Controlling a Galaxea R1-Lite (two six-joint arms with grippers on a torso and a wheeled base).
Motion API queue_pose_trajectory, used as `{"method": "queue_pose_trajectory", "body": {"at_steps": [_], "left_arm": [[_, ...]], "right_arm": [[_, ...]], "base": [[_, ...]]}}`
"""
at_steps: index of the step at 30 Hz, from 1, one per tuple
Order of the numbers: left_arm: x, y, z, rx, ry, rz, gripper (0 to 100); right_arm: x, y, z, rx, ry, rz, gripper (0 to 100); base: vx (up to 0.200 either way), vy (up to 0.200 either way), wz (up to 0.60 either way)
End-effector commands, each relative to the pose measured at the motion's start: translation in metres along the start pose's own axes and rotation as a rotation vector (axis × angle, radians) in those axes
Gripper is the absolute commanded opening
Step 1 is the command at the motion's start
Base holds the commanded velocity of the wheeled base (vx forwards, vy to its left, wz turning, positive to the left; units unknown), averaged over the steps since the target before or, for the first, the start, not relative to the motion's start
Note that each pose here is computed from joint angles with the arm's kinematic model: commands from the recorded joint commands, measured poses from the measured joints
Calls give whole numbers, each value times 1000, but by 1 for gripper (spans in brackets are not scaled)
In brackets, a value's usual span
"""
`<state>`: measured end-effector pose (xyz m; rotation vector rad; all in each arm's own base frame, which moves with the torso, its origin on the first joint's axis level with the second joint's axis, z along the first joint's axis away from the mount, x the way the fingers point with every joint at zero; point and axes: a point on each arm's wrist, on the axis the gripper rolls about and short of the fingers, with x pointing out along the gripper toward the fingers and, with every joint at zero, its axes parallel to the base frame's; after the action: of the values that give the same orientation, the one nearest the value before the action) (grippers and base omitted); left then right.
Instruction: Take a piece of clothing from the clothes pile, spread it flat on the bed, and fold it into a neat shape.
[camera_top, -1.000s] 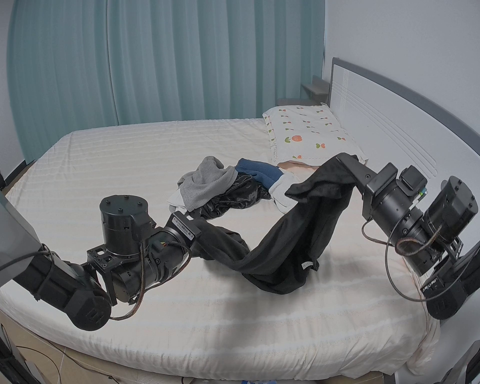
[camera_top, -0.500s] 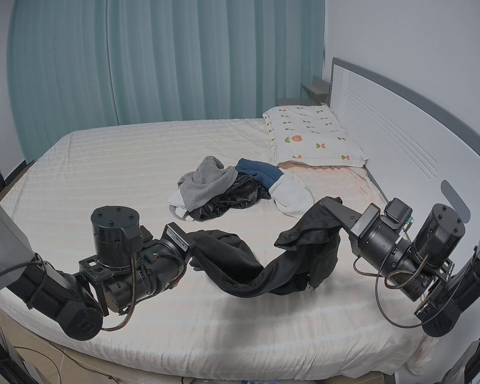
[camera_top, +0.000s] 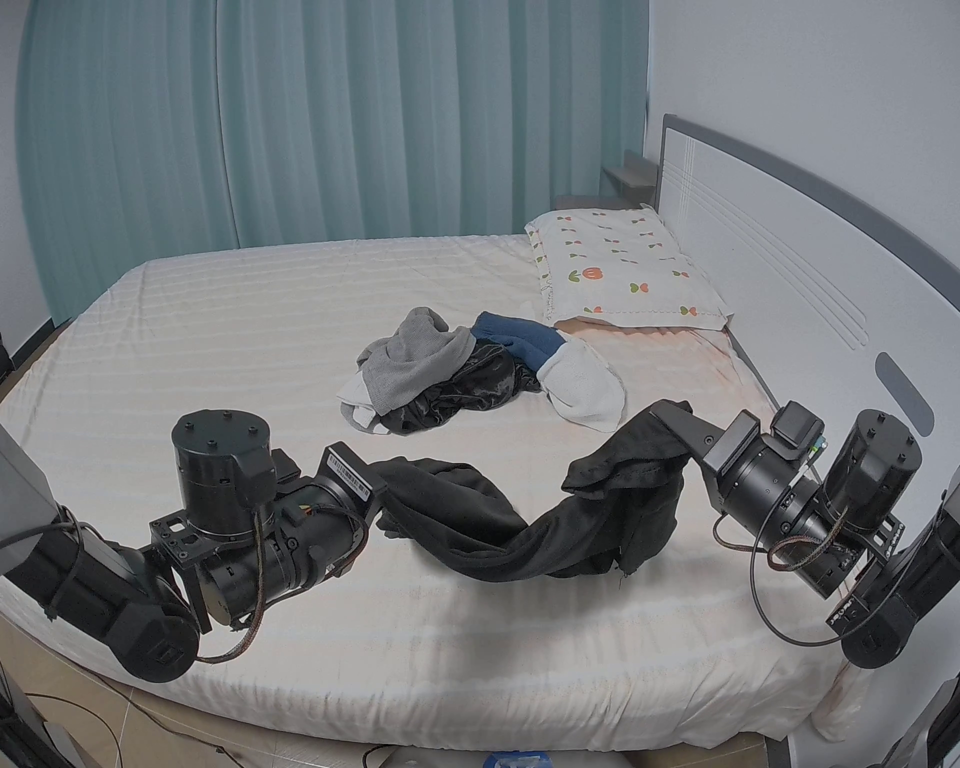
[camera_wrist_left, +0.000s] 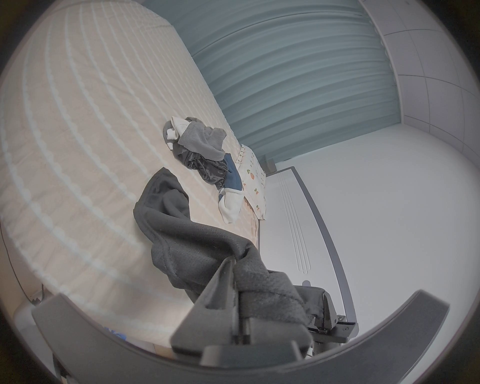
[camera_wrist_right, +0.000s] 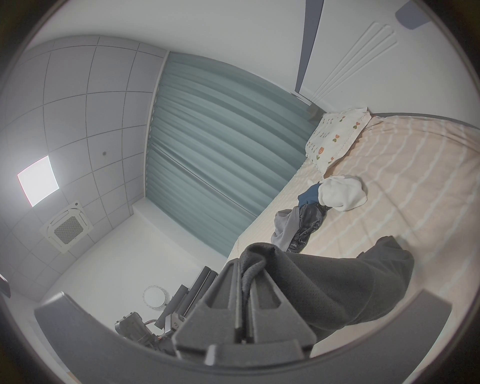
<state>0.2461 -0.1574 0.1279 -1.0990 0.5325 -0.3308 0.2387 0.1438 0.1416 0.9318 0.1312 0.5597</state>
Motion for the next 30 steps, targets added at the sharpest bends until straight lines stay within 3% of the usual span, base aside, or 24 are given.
{"method": "queue_pose_trajectory", "body": {"at_steps": [1, 17, 30], "left_arm": [[0, 0, 0, 0, -1, -1, 0], [3, 0, 6, -9, -25, 0, 0], [-2, -4, 9, -9, -39, -16, 0]], "right_arm": [[-1, -3, 8, -6, -31, -7, 0], [2, -3, 8, -36, -60, -25, 0], [4, -4, 5, -78, -70, -42, 0]], "base": [[-200, 0, 0], [-13, 0, 0], [0, 200, 0]]}}
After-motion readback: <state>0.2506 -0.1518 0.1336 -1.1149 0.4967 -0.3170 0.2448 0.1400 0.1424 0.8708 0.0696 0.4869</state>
